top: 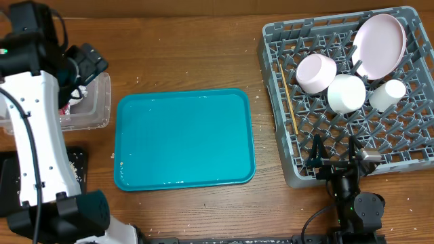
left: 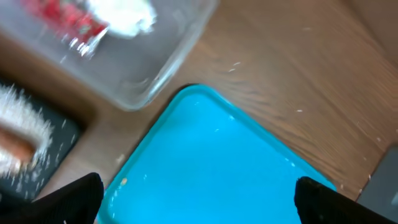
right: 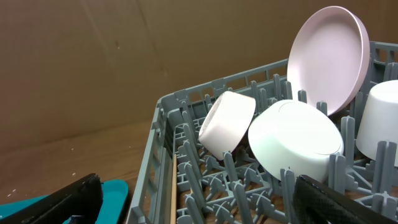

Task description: Sort waste into correct bins and load items into the dishwasher

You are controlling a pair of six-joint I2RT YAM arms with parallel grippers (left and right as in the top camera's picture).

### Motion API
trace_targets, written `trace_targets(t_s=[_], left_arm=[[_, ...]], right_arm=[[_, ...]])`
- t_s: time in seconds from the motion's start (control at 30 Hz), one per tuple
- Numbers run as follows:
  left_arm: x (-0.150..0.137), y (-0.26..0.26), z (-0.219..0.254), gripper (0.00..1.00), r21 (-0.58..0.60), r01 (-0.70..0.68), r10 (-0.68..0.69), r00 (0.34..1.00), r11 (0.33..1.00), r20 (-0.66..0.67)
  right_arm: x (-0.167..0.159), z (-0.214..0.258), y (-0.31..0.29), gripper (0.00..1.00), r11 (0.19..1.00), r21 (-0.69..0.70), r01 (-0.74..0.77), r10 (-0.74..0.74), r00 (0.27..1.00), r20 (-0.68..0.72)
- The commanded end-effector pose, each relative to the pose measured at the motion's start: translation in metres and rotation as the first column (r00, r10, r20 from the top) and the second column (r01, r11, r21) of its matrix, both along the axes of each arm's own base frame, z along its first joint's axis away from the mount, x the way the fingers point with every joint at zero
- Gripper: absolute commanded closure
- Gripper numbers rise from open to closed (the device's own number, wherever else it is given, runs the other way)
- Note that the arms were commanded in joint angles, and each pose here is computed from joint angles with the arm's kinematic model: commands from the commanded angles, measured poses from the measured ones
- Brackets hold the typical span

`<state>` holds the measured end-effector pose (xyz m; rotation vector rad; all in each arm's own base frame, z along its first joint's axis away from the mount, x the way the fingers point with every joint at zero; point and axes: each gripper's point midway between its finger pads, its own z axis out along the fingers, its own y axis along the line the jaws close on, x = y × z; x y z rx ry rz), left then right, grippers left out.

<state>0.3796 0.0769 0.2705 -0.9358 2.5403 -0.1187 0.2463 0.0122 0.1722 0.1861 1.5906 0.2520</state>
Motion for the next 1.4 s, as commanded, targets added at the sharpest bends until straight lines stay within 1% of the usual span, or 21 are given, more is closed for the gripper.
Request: trace_targets(t_s=[0.0,0.07,0.17,0.3,0.5,0.57,0.6,0.67,0.8,0.93,1.07,1.37], left_arm=[[-0.009,-0.022,0.022,0.00,0.095,0.168,-0.176,0.981,0.981,0.084],[-0.012,-0.033,0.022,0.00,0.139,0.233,-0.251,0.960,0.963,0.128],[-0.022,-0.043,0.013,0.00,0.167,0.273,-0.298,0.942,0.948,0.155],[-0.038,-0.055,-0.010,0.00,0.200,0.325,-0.362,0.912,0.924,0.192],[-0.064,-0.070,-0.053,0.00,0.249,0.426,-0.482,0.841,0.870,0.246],[-0.075,-0.071,-0.069,0.00,0.260,0.433,-0.493,0.834,0.863,0.248],[-0.086,-0.072,-0.087,0.00,0.255,0.435,-0.493,0.836,0.864,0.242],[-0.097,-0.074,-0.105,0.00,0.241,0.444,-0.495,0.838,0.863,0.229],[-0.115,-0.078,-0.137,0.00,0.241,0.447,-0.500,0.831,0.861,0.246],[-0.116,-0.080,-0.151,0.00,0.288,0.427,-0.508,0.793,0.857,0.336],[-0.109,-0.092,-0.150,0.00,0.314,0.438,-0.538,0.716,0.842,0.445],[-0.118,-0.096,-0.136,0.00,0.374,0.415,-0.558,0.644,0.830,0.523]], right_arm=[[0.000,-0.002,-0.002,0.00,1.000,-0.004,0.011,-0.011,1.000,0.004],[0.000,-0.002,-0.002,0.00,1.000,-0.004,0.011,-0.011,1.000,0.004],[0.000,-0.002,-0.002,0.00,1.000,-0.004,0.011,-0.011,1.000,0.004],[0.000,-0.002,-0.002,0.00,1.000,-0.004,0.011,-0.011,1.000,0.004],[0.000,-0.002,-0.002,0.00,1.000,-0.004,0.011,-0.011,1.000,0.004],[0.000,-0.002,-0.002,0.00,1.000,-0.004,0.011,-0.011,1.000,0.004],[0.000,-0.002,-0.002,0.00,1.000,-0.004,0.011,-0.011,1.000,0.004],[0.000,-0.002,-0.002,0.00,1.000,-0.004,0.011,-0.011,1.000,0.004],[0.000,-0.002,-0.002,0.00,1.000,-0.004,0.011,-0.011,1.000,0.004],[0.000,-0.002,-0.002,0.00,1.000,-0.004,0.011,-0.011,1.000,0.004],[0.000,-0.002,-0.002,0.00,1.000,-0.004,0.011,-0.011,1.000,0.005],[0.000,-0.002,-0.002,0.00,1.000,-0.004,0.011,-0.011,1.000,0.004]])
